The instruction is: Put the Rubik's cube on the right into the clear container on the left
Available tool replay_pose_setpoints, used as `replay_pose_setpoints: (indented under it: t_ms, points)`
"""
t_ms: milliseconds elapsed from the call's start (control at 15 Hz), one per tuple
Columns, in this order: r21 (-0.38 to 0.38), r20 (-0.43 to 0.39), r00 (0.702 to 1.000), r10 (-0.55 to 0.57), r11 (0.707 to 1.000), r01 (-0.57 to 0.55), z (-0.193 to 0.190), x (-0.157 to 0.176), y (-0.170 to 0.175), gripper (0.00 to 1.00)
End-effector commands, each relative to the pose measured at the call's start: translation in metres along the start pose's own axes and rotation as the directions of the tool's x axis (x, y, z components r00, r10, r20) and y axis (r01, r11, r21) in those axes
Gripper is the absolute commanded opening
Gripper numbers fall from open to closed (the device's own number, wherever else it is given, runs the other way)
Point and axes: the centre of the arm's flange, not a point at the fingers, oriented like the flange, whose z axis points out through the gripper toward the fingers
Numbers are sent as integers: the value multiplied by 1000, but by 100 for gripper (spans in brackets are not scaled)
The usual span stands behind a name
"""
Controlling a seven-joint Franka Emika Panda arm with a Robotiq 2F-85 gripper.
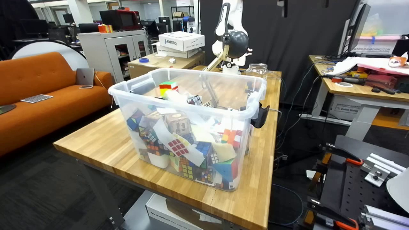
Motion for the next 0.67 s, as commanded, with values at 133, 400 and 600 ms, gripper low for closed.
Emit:
replay_pose_setpoints:
  t_ms: [133, 400, 600]
  points:
    - [57, 46, 998, 41, 997, -44, 2, 25, -45, 100]
    - [66, 128, 962, 240, 966, -250, 40, 84, -79, 100]
    - [36, 117, 902, 416, 906, -422, 73, 126, -89, 100]
